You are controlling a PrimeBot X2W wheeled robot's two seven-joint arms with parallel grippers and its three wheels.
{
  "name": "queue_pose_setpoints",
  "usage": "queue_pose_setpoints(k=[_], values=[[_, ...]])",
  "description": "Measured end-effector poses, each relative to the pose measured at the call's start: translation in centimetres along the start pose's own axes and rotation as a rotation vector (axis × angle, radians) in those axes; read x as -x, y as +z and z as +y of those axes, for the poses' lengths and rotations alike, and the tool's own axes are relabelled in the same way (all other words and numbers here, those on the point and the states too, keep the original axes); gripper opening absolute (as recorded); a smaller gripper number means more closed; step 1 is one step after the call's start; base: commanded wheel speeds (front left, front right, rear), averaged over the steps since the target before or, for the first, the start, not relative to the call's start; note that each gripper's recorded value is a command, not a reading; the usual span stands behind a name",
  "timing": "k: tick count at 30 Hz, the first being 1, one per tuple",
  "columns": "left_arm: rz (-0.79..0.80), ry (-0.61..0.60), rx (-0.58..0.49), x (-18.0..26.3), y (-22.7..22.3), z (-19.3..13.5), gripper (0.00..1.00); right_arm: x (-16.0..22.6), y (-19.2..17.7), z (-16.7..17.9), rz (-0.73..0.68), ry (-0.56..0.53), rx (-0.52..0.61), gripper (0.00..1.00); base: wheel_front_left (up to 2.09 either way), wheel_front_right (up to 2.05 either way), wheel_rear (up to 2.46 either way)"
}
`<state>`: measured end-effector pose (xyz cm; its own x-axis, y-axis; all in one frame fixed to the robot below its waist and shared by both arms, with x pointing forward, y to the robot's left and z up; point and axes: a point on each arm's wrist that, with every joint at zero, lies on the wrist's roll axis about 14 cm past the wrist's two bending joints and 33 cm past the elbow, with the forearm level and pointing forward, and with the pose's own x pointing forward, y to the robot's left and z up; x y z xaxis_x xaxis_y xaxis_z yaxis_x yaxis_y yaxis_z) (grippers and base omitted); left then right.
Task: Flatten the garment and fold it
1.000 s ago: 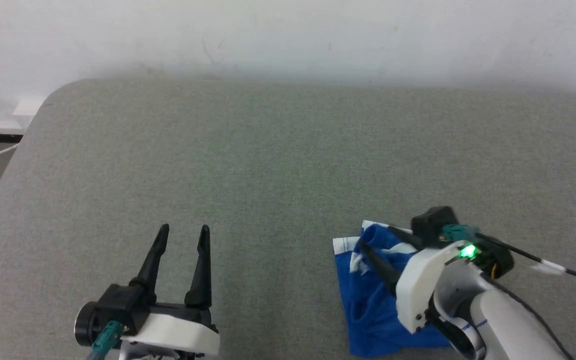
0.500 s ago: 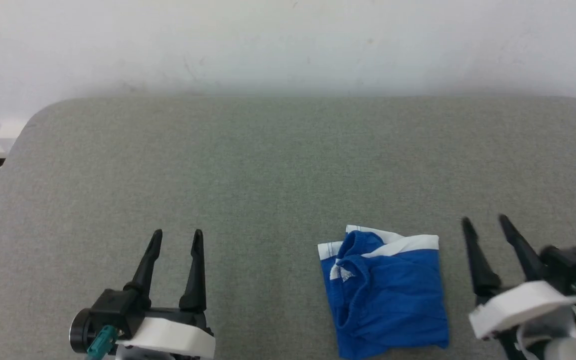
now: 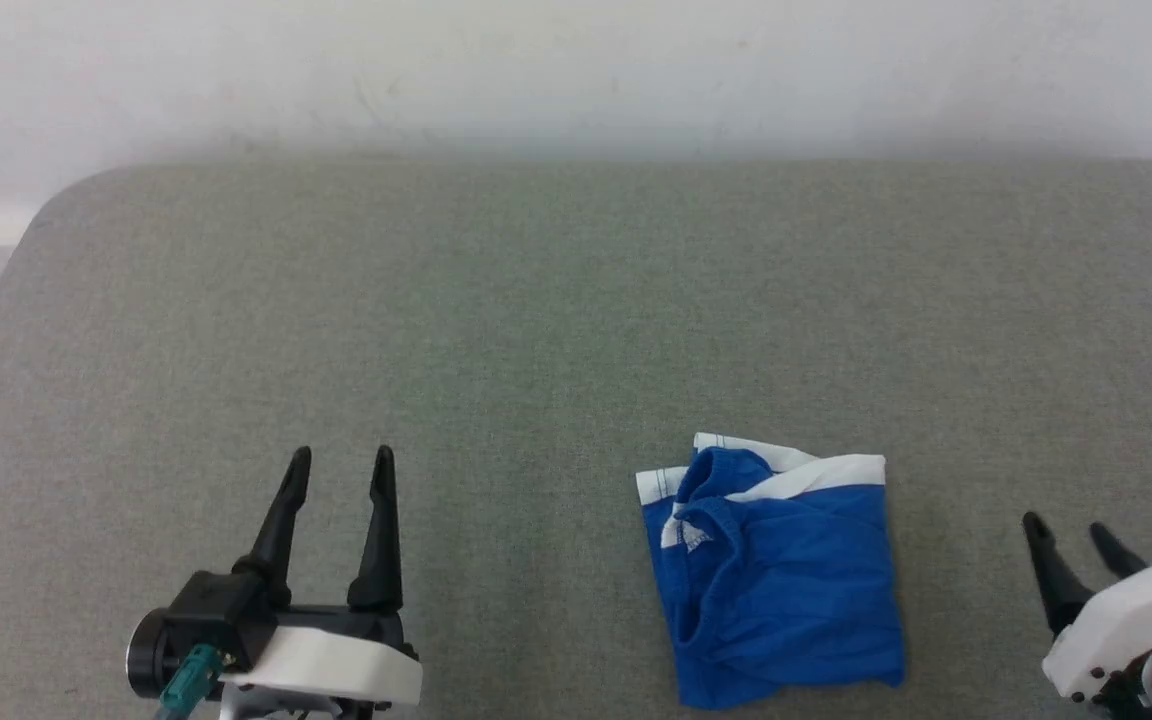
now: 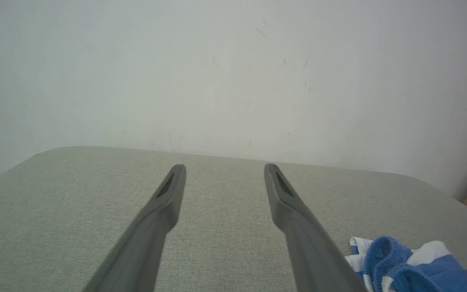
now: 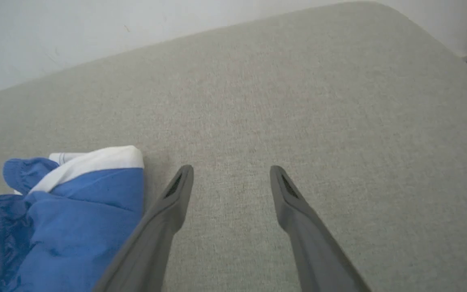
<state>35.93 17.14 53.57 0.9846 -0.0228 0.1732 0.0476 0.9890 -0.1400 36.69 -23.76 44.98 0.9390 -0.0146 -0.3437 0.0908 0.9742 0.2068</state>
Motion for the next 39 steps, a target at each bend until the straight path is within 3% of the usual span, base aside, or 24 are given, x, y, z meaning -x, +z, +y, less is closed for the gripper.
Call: queue_pose_setpoints(k=[8, 13, 22, 23, 25, 26, 34, 39], values=[[0.009, 0.029, 0.0, -0.5, -0.4, 1.0, 1.0, -1.5, -5.6, 4.0, 0.404, 0.153, -0.041, 1.0, 0.0, 0.0, 0.0], [0.017, 0.049, -0.004, -0.7, -0.7, 1.6, 1.0, -2.6, -6.5, 7.3, 0.5, 0.249, -0.054, 1.0, 0.0, 0.0, 0.0], [0.029, 0.072, -0.006, -1.0, -1.1, 2.4, 1.0, -4.0, -10.0, 9.1, 0.673, 0.278, -0.047, 1.0, 0.0, 0.0, 0.0], [0.03, 0.074, -0.006, -1.0, -1.1, 2.5, 1.0, -4.0, -10.4, 9.1, 0.69, 0.279, -0.047, 0.48, 0.0, 0.0, 0.0], [0.032, 0.077, -0.006, -0.9, -1.1, 2.6, 1.0, -4.1, -10.6, 9.2, 0.709, 0.281, -0.048, 0.04, 0.0, 0.0, 0.0], [0.033, 0.079, -0.004, -0.9, -1.2, 2.6, 1.0, -4.2, -10.6, 9.3, 0.715, 0.284, -0.052, 0.0, 0.0, 0.0, 0.0], [0.02, 0.073, 0.003, -0.8, -0.7, 2.3, 1.0, -3.7, -10.1, 10.7, 0.687, 0.333, -0.018, 0.0, 0.0, 0.0, 0.0], [0.001, 0.058, 0.007, -0.4, 0.0, 1.8, 1.0, -3.0, -8.7, 11.8, 0.611, 0.374, 0.111, 0.0, 0.0, 0.0, 0.0]])
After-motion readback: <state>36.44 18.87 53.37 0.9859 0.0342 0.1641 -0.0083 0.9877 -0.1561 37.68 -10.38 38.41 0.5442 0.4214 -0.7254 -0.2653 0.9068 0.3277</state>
